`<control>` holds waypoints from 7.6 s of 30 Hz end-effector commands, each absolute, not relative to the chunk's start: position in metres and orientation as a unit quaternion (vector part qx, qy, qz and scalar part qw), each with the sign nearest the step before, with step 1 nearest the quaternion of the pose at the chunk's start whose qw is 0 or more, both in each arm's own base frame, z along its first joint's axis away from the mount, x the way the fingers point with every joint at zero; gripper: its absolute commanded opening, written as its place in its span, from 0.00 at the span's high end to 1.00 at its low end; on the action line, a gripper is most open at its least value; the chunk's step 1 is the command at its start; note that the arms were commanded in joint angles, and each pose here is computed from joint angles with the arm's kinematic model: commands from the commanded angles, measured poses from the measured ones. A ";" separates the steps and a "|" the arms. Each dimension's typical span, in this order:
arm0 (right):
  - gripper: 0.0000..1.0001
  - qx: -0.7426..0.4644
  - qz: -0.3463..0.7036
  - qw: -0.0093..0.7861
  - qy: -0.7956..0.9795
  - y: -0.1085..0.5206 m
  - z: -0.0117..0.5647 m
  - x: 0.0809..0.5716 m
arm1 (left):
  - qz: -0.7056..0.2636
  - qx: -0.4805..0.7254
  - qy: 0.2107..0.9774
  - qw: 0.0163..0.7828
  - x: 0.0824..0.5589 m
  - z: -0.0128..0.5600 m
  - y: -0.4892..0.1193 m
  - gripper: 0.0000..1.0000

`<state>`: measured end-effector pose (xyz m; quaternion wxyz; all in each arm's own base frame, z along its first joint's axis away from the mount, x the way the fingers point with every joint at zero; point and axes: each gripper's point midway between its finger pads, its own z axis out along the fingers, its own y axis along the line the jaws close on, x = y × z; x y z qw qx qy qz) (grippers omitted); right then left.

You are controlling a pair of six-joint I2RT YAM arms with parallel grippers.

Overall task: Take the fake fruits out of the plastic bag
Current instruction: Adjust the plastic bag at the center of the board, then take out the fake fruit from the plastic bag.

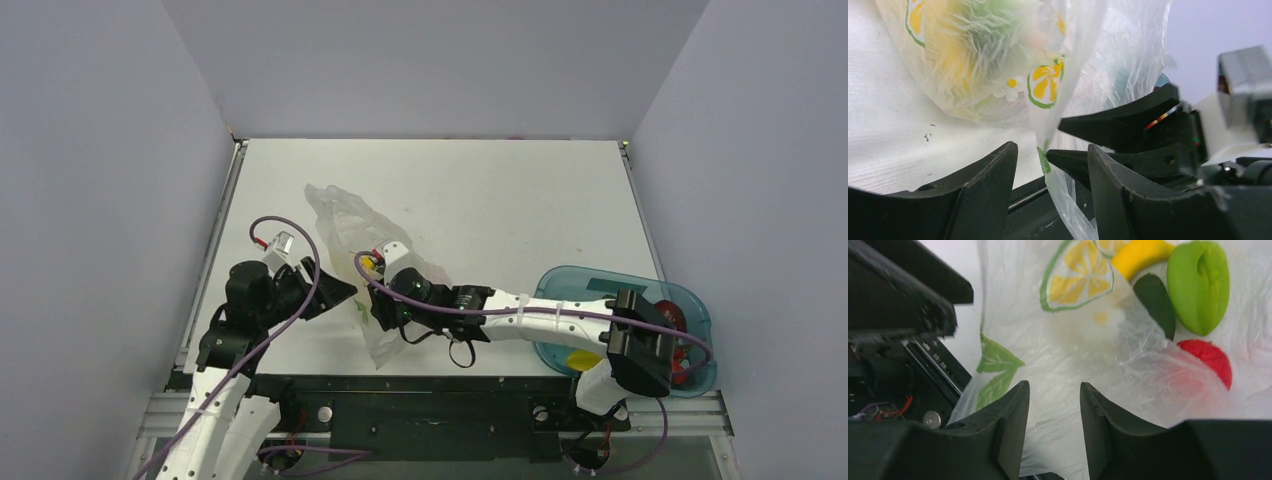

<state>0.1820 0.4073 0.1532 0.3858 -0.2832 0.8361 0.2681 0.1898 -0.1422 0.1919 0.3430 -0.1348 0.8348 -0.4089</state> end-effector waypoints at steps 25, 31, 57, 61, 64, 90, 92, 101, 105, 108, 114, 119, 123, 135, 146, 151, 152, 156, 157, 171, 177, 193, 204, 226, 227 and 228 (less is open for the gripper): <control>0.64 -0.218 0.321 0.439 0.810 0.412 0.172 0.142 | -0.384 -0.182 0.850 0.310 0.193 0.115 -0.144 1.00; 0.61 -0.203 0.284 0.457 0.818 0.417 0.178 0.176 | -0.401 -0.164 0.853 0.292 0.183 0.116 -0.153 1.00; 0.48 -0.161 -0.053 0.425 0.889 0.309 0.108 0.248 | -0.508 -0.097 0.810 0.277 0.171 0.160 -0.192 1.00; 0.46 -0.161 -0.077 0.430 0.885 0.293 0.115 0.246 | -0.510 -0.100 0.808 0.278 0.173 0.158 -0.192 1.00; 0.44 -0.165 -0.077 0.426 0.886 0.289 0.117 0.243 | -0.510 -0.099 0.808 0.278 0.174 0.157 -0.193 1.00; 0.47 -0.176 -0.015 0.519 0.836 0.382 0.233 0.402 | -0.471 -0.163 0.773 0.391 0.220 0.225 -0.163 1.00; 0.47 -0.182 0.023 0.515 0.837 0.389 0.244 0.389 | -0.478 -0.160 0.778 0.374 0.215 0.216 -0.166 1.00; 0.50 -0.226 0.075 0.427 0.873 0.393 0.180 0.301 | -0.514 -0.164 0.774 0.331 0.188 0.195 -0.173 1.00; 0.59 -0.221 0.042 0.420 0.879 0.378 0.156 0.292 | -0.515 -0.170 0.776 0.323 0.182 0.188 -0.172 1.00; 0.59 -0.183 0.019 0.412 0.892 0.360 0.144 0.299 | -0.525 -0.167 0.773 0.314 0.179 0.186 -0.175 1.00; 0.54 -0.141 0.033 0.387 0.911 0.358 0.128 0.299 | -0.531 -0.162 0.771 0.312 0.178 0.190 -0.176 1.00; 0.57 -0.149 0.071 0.392 0.905 0.397 0.145 0.288 | -0.538 -0.154 0.768 0.310 0.176 0.195 -0.179 1.00; 0.64 -0.104 0.110 0.376 0.914 0.419 0.155 0.283 | -0.544 -0.150 0.765 0.309 0.176 0.200 -0.180 1.00; 0.50 -0.061 0.040 0.346 0.936 0.374 0.121 0.283 | -0.550 -0.139 0.758 0.320 0.174 0.216 -0.180 1.00; 0.37 -0.092 -0.019 0.347 0.933 0.322 0.111 0.274 | -0.544 -0.142 0.763 0.318 0.171 0.204 -0.178 1.00; 0.37 -0.095 -0.037 0.343 0.934 0.315 0.100 0.269 | -0.544 -0.142 0.763 0.318 0.170 0.203 -0.178 1.00; 0.37 -0.096 -0.042 0.339 0.935 0.312 0.096 0.267 | -0.544 -0.142 0.764 0.317 0.169 0.203 -0.178 1.00; 0.31 -0.133 -0.064 0.347 0.926 0.310 0.088 0.254 | -0.542 -0.143 0.766 0.315 0.168 0.199 -0.178 1.00; 0.29 -0.139 -0.069 0.360 0.920 0.312 0.091 0.256 | -0.540 -0.145 0.768 0.313 0.168 0.196 -0.177 1.00; 0.22 -0.218 -0.091 0.342 0.909 0.302 0.103 0.227 | -0.549 -0.166 0.763 0.297 0.167 0.180 -0.178 1.00; 0.22 -0.238 -0.110 0.331 0.906 0.291 0.090 0.213 | -0.538 -0.165 0.774 0.291 0.167 0.164 -0.178 1.00; 0.33 -0.240 -0.100 0.328 0.908 0.307 0.044 0.208 | -0.538 -0.175 0.774 0.283 0.174 0.151 -0.180 1.00; 0.77 -0.247 -0.030 0.422 0.872 0.366 0.111 0.254 | -0.502 -0.178 0.790 0.304 0.179 0.151 -0.171 1.00; 0.91 -0.204 0.380 0.407 0.805 0.419 0.265 0.223 | -0.474 -0.193 0.789 0.339 0.187 0.164 -0.159 1.00; 0.91 -0.203 0.379 0.413 0.803 0.416 0.266 0.224 | -0.477 -0.195 0.788 0.336 0.186 0.162 -0.160 1.00; 0.91 -0.201 0.374 0.423 0.801 0.413 0.269 0.227 | -0.481 -0.193 0.786 0.337 0.187 0.164 -0.161 1.00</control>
